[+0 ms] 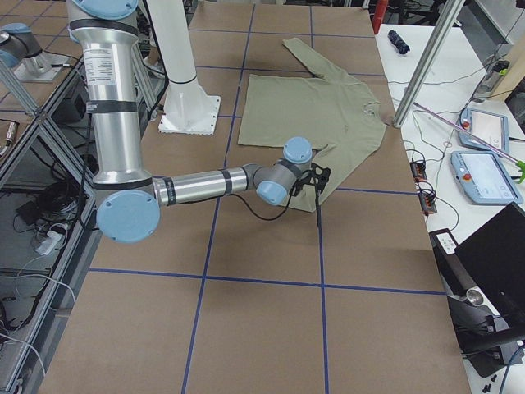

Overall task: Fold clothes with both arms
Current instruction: 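Carry the grasped sleeve across the shirt body toward the collar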

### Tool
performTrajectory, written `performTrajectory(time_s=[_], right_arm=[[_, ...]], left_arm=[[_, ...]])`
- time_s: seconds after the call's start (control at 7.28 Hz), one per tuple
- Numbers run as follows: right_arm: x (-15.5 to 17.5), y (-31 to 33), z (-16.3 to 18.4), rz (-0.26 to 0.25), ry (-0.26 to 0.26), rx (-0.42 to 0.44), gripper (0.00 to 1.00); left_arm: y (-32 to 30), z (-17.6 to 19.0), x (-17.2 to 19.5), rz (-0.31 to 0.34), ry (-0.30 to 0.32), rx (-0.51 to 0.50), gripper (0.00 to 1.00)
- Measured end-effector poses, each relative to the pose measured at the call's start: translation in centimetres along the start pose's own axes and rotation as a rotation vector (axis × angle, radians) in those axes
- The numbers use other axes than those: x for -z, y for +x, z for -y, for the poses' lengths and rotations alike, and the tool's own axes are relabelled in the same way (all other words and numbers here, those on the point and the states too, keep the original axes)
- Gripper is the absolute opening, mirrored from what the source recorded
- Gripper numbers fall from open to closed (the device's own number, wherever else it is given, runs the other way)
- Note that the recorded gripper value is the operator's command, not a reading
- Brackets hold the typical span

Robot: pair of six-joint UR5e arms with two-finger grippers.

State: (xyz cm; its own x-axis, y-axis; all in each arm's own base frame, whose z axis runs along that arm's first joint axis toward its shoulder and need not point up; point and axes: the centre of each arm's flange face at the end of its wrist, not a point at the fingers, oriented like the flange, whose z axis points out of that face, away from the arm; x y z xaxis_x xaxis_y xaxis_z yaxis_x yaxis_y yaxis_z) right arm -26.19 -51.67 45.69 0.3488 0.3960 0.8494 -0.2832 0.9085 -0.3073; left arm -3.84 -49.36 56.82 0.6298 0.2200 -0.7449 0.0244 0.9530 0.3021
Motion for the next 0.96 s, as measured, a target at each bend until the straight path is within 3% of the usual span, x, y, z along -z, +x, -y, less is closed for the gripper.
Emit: performTrajectory(time_s=[0.14,0.55,0.96], right_arm=[[-0.9,-7.8,-0.5,0.015,-0.011,-0.036,0.0],[-1.7,-31.8,-2.3,0.007,0.042,-0.066,0.0],[-6.3,-48.6,-9.9,0.035,0.065,0.015,0.0]], left_arm=[[0.1,0.1,0.1,0.0,0.003,-0.004,1.0],[0.3,0.3,0.3,-0.002,0.016,-0.018,1.0],[0.6,0.4,0.5,-0.004,0.024,-0.027,1.0]])
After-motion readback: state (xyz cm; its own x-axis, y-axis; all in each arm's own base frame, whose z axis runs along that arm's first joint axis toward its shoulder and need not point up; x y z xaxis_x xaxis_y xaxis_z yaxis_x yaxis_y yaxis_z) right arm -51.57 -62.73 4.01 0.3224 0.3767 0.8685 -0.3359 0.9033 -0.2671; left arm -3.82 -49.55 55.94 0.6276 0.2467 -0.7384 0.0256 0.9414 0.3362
